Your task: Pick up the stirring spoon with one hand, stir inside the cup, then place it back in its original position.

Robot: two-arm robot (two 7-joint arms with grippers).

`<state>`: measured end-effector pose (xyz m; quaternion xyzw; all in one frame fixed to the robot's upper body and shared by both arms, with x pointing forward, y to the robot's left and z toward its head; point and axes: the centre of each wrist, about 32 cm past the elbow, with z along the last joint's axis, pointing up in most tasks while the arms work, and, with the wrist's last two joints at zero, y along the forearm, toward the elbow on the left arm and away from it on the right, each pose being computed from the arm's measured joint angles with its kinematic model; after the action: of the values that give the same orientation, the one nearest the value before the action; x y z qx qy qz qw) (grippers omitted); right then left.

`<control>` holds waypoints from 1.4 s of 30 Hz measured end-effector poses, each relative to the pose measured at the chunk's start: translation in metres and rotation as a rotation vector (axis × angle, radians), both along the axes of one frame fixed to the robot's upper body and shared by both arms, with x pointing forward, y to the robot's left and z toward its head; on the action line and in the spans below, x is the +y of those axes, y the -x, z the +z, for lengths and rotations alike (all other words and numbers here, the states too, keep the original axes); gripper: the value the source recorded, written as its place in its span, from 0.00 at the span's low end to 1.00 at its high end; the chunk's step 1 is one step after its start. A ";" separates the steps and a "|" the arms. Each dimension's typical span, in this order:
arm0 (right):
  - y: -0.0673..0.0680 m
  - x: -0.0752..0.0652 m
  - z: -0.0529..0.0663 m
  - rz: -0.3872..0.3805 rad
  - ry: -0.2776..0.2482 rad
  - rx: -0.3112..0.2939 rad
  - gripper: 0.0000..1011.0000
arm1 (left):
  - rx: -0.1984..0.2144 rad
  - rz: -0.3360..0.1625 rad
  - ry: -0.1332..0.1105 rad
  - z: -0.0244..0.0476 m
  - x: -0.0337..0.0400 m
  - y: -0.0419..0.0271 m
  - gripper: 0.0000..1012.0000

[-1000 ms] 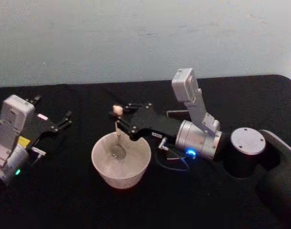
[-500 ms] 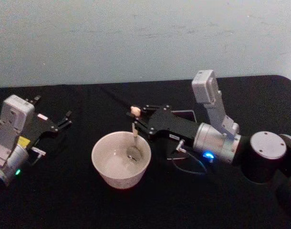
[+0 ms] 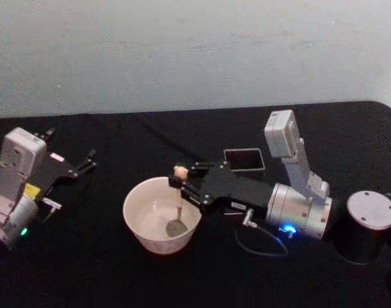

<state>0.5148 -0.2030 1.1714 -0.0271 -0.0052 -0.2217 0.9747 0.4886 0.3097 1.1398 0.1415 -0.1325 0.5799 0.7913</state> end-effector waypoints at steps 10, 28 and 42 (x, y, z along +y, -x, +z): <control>0.004 0.015 -0.003 0.038 -0.003 0.011 0.21 | 0.000 0.000 0.000 0.0000 0.0000 0.0000 0.99; -0.029 0.040 -0.004 -0.055 0.003 -0.020 0.21 | 0.000 0.000 0.000 0.0000 0.0000 0.0000 0.99; -0.040 0.020 0.000 -0.120 0.016 -0.059 0.21 | 0.000 0.000 0.000 0.0000 0.0000 0.0000 0.99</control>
<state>0.5547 -0.1833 1.1716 -0.0284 -0.0343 -0.2805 0.9588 0.4886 0.3097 1.1398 0.1415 -0.1324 0.5799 0.7913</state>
